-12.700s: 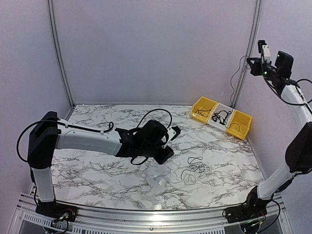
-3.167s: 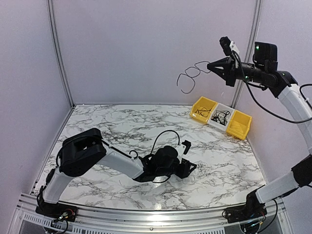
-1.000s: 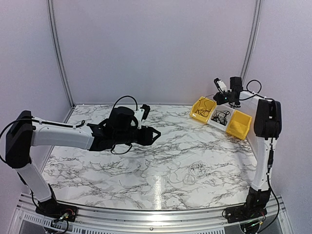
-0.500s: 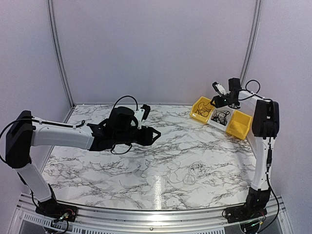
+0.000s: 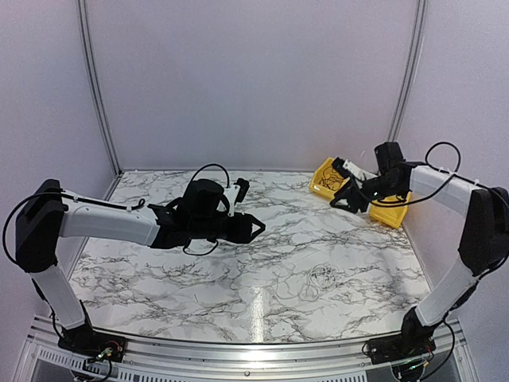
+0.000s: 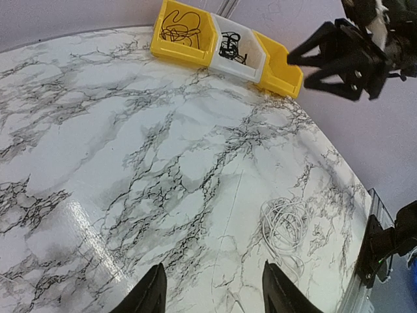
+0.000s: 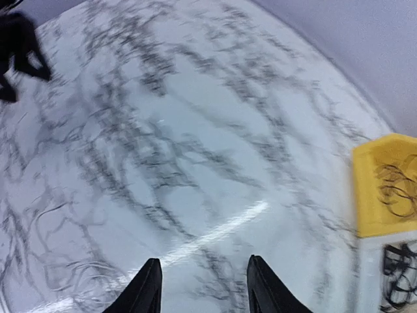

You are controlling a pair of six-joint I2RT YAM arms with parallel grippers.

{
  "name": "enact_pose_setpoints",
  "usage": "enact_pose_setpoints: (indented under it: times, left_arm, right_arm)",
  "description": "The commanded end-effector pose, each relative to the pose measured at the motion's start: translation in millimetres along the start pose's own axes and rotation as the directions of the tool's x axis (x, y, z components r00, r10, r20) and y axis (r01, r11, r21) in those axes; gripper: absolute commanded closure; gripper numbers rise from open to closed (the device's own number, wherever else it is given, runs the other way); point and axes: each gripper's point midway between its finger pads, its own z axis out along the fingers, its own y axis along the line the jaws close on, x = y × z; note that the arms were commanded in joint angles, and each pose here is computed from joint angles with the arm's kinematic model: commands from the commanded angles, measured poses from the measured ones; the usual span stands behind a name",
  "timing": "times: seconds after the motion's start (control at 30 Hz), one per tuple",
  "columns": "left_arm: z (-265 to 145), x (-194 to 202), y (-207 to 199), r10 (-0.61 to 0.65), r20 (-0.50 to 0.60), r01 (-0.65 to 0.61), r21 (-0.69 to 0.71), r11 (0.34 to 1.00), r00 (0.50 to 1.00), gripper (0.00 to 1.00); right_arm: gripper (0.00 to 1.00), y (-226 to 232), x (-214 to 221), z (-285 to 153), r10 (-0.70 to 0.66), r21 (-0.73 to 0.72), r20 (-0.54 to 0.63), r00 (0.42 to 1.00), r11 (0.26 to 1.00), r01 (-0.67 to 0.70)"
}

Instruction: Untangle the cables

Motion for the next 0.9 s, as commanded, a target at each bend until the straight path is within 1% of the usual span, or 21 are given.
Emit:
enact_pose_setpoints:
  times: [0.0,0.1,0.17,0.27,0.4,0.53,0.6,0.7,0.77,0.87]
  left_arm:
    - [7,7,4,-0.049,-0.031,0.048,-0.023,0.999,0.998,0.48]
    - [5,7,22,-0.055,-0.016,0.053,-0.114,0.992,0.998,0.48]
    - [3,7,36,-0.061,-0.005,0.059,-0.192,0.980,0.998,0.48]
    - [-8,0,55,-0.086,0.043,0.095,-0.285,0.954,0.995,0.47]
    - [-23,-12,64,-0.095,0.118,0.128,-0.316,0.940,0.988,0.46]
    - [-46,-24,79,-0.084,0.206,0.162,-0.398,0.903,0.975,0.45]
    - [-56,-33,80,-0.071,0.243,0.169,-0.414,0.895,0.968,0.44]
    - [-62,-43,75,-0.042,0.256,0.147,-0.408,0.901,0.966,0.44]
    - [-63,-46,73,-0.038,0.258,0.143,-0.401,0.905,0.965,0.44]
    - [-62,-46,70,-0.032,0.250,0.131,-0.391,0.911,0.968,0.44]
  right_arm:
    - [0.51,107,27,25,-0.155,-0.271,-0.058,0.986,0.953,0.134]
    - [0.45,132,26,39,-0.175,-0.318,-0.055,0.983,0.936,0.149]
    - [0.44,146,27,51,-0.185,-0.359,-0.063,0.981,0.921,0.150]
    - [0.41,162,28,73,-0.197,-0.411,-0.083,0.977,0.900,0.147]
    - [0.40,175,35,106,-0.215,-0.454,-0.116,0.970,0.880,0.141]
    - [0.40,193,46,132,-0.227,-0.523,-0.153,0.962,0.844,0.116]
    - [0.39,201,53,142,-0.242,-0.540,-0.167,0.956,0.833,0.117]
    - [0.39,209,57,153,-0.235,-0.556,-0.180,0.955,0.825,0.098]
    - [0.42,211,57,158,-0.221,-0.569,-0.185,0.957,0.818,0.079]
    - [0.67,211,56,163,-0.205,-0.575,-0.198,0.959,0.816,0.056]
